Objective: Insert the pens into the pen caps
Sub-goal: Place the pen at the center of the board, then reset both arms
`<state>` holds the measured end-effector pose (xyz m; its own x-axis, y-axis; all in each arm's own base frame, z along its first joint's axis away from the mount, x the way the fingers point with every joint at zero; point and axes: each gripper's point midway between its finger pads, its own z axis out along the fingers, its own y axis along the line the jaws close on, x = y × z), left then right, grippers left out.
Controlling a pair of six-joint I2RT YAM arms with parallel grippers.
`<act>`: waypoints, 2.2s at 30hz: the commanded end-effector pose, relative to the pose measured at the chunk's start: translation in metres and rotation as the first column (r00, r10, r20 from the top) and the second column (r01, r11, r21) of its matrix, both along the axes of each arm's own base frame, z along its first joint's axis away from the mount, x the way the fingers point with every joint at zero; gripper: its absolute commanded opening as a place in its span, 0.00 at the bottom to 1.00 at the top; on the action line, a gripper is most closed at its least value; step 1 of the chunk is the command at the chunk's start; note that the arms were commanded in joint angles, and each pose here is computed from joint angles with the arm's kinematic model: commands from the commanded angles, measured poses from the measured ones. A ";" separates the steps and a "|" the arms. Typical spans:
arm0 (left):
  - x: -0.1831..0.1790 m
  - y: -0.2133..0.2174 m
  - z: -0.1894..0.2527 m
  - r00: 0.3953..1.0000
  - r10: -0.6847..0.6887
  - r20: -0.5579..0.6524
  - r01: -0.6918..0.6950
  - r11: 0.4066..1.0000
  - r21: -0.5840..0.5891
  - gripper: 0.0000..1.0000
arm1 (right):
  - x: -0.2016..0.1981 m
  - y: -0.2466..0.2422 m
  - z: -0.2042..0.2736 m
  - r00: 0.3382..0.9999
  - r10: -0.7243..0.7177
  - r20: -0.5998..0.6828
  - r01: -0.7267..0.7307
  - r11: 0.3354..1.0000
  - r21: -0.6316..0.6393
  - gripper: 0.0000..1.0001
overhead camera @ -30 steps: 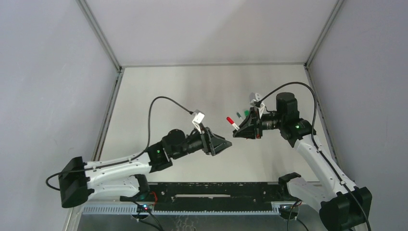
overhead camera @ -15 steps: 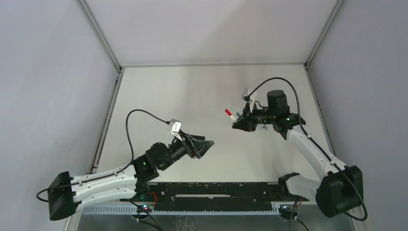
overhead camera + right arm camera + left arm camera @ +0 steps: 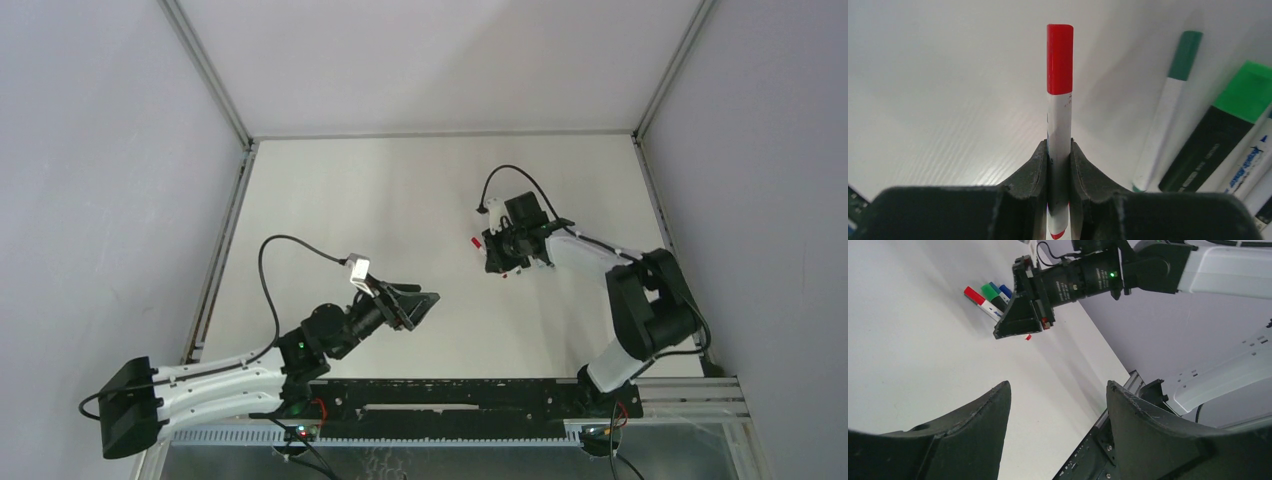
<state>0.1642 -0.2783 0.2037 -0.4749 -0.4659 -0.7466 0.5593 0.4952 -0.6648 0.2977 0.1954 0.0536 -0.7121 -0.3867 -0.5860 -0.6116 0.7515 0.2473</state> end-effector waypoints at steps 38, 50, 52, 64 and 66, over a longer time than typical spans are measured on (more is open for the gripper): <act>0.002 0.005 0.012 1.000 0.024 0.015 -0.023 0.998 -0.063 0.73 | 0.030 -0.029 -0.022 0.992 -0.127 -0.026 0.117 0.963 -0.243 0.31; 0.001 0.006 0.024 0.999 0.017 0.045 -0.014 0.997 -0.075 0.74 | 0.040 -0.037 0.004 0.990 -0.136 0.030 0.139 0.965 -0.221 0.33; 0.003 0.007 0.031 0.998 0.018 0.061 -0.014 0.998 -0.067 0.75 | 0.042 -0.040 0.018 0.991 -0.127 0.048 0.134 0.972 -0.191 0.34; 0.064 0.054 0.063 0.991 0.129 0.041 -0.126 0.990 -0.057 0.76 | 0.037 -0.094 0.150 0.926 -0.033 0.376 0.056 0.997 -0.051 0.58; 0.074 0.074 0.071 0.985 0.172 0.024 -0.170 0.983 -0.071 0.79 | 0.040 -0.109 0.174 0.885 -0.063 0.461 0.101 0.993 -0.058 0.70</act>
